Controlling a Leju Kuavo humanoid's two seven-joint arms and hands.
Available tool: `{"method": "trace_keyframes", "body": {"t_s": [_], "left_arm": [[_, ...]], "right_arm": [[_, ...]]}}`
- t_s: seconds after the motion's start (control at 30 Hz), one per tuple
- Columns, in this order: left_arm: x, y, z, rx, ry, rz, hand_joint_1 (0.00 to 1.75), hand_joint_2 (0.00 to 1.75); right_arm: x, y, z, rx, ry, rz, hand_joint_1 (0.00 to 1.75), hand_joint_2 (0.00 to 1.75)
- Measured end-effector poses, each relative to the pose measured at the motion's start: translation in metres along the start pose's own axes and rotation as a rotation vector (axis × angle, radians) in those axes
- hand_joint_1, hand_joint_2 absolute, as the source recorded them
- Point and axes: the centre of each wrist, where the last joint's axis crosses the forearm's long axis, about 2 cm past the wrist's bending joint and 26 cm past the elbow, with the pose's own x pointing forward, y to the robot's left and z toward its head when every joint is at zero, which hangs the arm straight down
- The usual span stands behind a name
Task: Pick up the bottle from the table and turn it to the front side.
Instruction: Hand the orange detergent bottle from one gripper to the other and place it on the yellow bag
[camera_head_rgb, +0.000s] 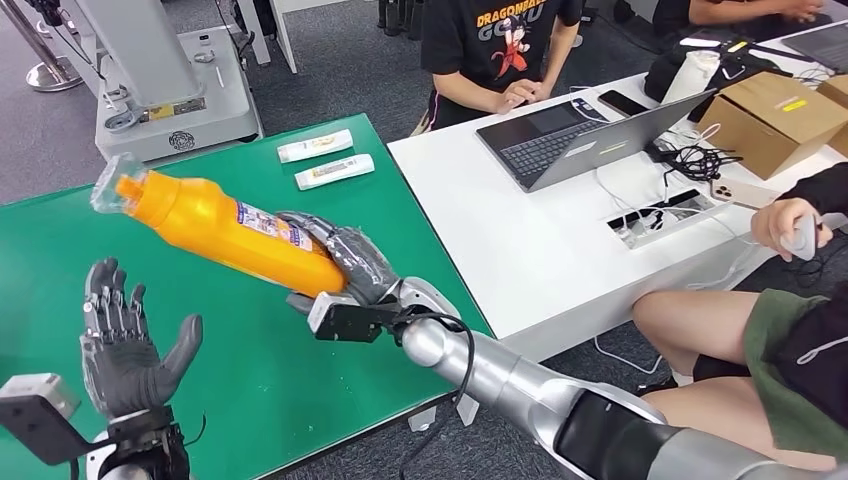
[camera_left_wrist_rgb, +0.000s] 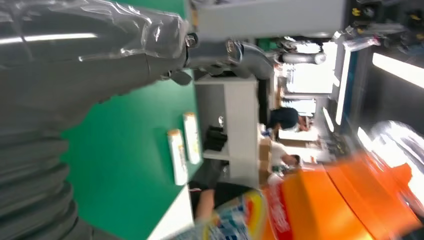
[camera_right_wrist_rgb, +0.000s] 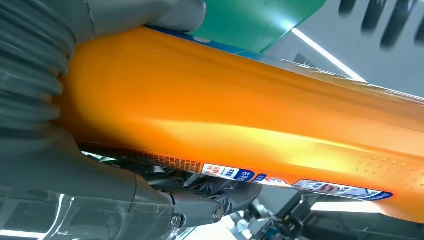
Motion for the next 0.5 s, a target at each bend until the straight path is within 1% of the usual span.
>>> {"method": "trace_keyframes", "body": {"t_s": [0.07, 0.13, 0.33, 0.5], "left_arm": [[0.004, 0.000, -0.011, -0.016, -0.014, 0.006, 0.00, 1.75], [0.006, 0.000, -0.017, -0.023, -0.021, 0.008, 0.00, 1.75], [0.011, -0.002, -0.032, -0.030, -0.046, 0.017, 0.00, 1.75], [0.016, -0.004, -0.039, -0.032, -0.063, 0.027, 0.00, 1.75]], "right_arm": [[-0.003, 0.003, -0.010, 0.021, -0.003, -0.011, 1.75, 1.75], [-0.006, 0.007, -0.017, 0.041, 0.002, -0.024, 1.75, 1.75], [-0.008, 0.022, -0.028, 0.093, 0.039, -0.061, 1.75, 1.75], [-0.006, 0.032, -0.038, 0.113, 0.053, -0.078, 1.75, 1.75]]}}
